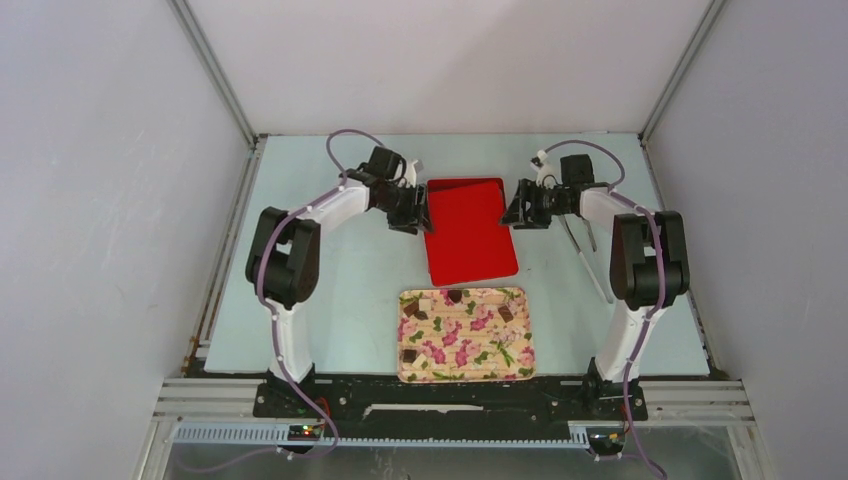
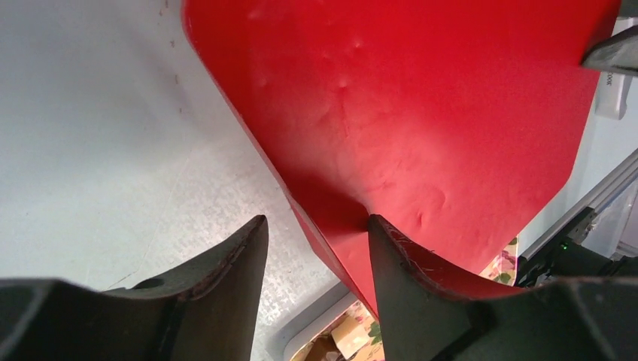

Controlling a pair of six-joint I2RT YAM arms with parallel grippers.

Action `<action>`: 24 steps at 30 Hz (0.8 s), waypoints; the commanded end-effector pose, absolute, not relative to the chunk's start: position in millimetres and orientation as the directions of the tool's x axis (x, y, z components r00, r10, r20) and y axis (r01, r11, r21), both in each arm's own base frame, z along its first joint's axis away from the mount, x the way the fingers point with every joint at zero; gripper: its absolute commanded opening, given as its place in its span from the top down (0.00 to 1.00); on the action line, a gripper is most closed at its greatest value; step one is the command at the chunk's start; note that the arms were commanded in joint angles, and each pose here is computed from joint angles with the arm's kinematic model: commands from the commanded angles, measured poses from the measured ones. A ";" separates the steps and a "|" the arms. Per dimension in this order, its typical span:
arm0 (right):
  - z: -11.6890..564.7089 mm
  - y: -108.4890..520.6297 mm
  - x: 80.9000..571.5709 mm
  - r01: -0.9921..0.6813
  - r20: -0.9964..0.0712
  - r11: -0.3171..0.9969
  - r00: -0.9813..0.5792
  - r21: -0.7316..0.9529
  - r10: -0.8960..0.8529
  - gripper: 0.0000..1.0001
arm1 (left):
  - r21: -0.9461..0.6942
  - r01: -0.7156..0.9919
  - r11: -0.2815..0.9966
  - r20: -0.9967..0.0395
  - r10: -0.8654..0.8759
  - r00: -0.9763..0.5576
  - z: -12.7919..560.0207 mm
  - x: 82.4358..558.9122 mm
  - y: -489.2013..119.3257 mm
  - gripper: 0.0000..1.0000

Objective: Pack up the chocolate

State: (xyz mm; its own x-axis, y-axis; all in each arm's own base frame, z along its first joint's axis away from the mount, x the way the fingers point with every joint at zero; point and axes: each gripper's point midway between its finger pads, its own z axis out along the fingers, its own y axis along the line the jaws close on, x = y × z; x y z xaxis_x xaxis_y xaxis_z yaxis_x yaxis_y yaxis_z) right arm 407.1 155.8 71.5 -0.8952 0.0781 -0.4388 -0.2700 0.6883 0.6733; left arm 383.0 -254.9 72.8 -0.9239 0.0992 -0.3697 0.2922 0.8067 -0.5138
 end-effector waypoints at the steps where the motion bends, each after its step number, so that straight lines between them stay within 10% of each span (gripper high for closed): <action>1: 80.5 162.3 412.4 -0.336 -0.480 0.665 -0.876 0.667 0.038 0.38 | -0.523 0.327 0.787 -0.392 0.118 -0.912 75.8 393.9 -269.5 0.45; 24: 85.6 165.3 450.1 -0.361 -0.532 0.695 -0.846 0.621 0.036 0.46 | -0.425 0.363 0.829 -0.511 0.111 -0.852 82.8 463.6 -271.1 0.48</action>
